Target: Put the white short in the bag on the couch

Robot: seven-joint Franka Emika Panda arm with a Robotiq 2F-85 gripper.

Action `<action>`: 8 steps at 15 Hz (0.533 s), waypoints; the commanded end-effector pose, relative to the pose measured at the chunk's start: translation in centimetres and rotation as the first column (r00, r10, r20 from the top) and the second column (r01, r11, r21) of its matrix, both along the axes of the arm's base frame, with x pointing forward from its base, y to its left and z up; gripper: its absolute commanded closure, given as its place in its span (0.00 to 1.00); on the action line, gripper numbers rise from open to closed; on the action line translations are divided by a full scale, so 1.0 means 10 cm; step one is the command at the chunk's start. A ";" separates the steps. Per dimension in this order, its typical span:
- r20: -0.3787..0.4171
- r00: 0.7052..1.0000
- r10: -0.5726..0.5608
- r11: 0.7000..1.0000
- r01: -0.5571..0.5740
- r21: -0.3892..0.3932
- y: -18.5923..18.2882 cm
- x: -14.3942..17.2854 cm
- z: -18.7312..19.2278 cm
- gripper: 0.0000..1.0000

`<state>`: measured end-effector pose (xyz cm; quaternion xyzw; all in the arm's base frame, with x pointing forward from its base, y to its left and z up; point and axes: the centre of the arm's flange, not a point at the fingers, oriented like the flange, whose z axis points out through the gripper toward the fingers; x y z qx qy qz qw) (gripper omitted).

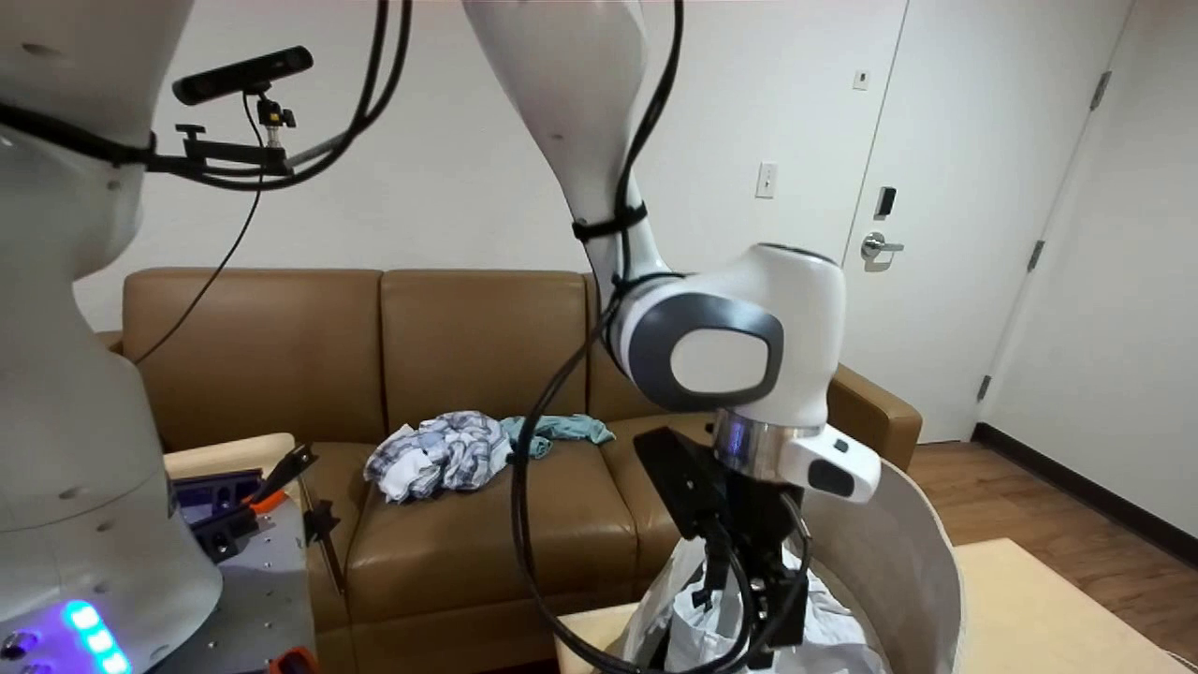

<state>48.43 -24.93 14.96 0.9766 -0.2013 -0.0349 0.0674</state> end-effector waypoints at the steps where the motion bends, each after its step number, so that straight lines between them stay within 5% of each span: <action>1: -0.054 0.997 -0.057 0.998 0.056 -0.015 -0.23 0.33 -0.23 0.00; 2: -0.038 0.999 -0.018 1.000 0.018 -0.010 -0.10 0.12 -0.21 0.00; 8: -0.017 1.000 -0.019 1.000 0.019 -0.017 -0.20 0.38 -0.41 0.00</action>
